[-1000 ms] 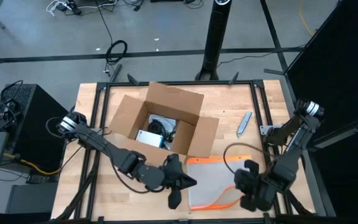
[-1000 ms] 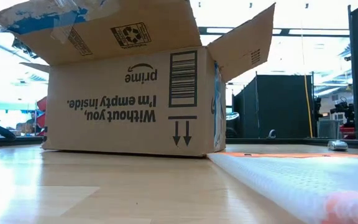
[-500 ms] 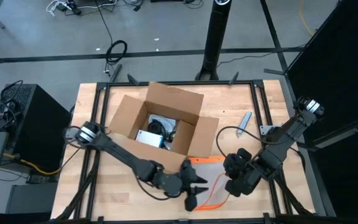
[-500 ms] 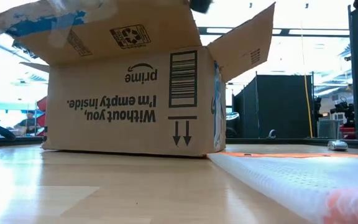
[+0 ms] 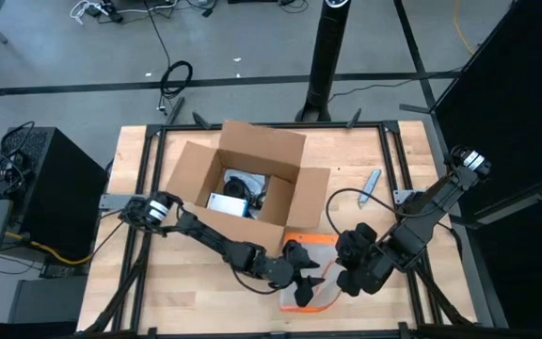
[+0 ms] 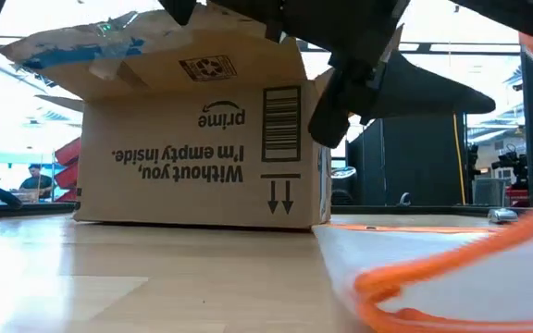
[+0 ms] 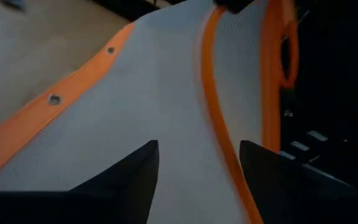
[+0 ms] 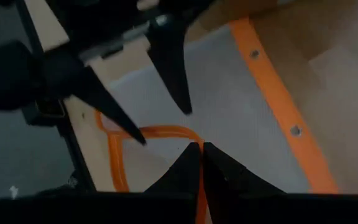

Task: Unpack boxes
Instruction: Open the transparent zip bag

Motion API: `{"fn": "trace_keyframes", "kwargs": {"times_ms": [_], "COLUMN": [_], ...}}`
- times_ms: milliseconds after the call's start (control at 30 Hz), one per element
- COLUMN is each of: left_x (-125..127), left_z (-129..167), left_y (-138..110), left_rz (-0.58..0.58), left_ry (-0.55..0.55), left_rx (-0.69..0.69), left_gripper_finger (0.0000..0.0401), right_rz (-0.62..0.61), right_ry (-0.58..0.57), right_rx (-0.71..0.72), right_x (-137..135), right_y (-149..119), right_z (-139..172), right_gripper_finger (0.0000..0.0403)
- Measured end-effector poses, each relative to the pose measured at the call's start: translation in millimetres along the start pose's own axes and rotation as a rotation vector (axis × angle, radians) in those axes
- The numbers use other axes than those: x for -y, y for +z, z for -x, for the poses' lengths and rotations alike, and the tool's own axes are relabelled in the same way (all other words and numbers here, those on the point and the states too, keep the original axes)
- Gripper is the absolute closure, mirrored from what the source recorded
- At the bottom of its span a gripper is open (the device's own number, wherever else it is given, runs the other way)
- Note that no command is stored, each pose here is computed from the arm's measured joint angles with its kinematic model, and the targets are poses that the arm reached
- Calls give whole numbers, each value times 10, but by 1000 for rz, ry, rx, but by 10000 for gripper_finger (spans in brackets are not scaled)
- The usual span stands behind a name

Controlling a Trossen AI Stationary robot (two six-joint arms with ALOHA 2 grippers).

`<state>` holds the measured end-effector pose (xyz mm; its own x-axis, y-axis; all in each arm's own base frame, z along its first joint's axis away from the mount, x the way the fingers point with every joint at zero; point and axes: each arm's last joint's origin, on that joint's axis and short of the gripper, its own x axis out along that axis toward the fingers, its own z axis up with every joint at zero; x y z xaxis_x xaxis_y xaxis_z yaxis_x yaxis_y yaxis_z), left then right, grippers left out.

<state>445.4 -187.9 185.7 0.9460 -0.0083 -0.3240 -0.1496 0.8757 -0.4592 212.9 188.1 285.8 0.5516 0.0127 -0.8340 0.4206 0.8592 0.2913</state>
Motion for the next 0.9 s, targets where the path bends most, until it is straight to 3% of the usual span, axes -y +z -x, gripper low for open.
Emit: {"fn": "trace_keyframes", "kwargs": {"times_ms": [267, 367, 567, 733, 900], "left_x": [-193, -225, -218, -173, -138], "left_z": [-128, -141, -147, -149, -150], "left_y": [-5, 15, 22, 76, 113], "left_rz": [15, 17, 8, 6, -6], "left_ry": [42, 48, 0, -41, -51], "left_rx": [-8, -6, -31, 0, 12], "left_gripper_finger": [190, 231, 380, 388, 391], "right_rz": [14, 33, 73, 164, 221], "right_ry": [38, 62, 61, 64, 36], "right_rx": [77, 64, -13, -66, -123], "right_x": [-63, -96, -78, -24, 20], "right_y": [14, -43, -85, 28, 76], "right_z": [12, 37, 39, -18, -110], "right_gripper_finger": [402, 402, 402, 401, 352]}}
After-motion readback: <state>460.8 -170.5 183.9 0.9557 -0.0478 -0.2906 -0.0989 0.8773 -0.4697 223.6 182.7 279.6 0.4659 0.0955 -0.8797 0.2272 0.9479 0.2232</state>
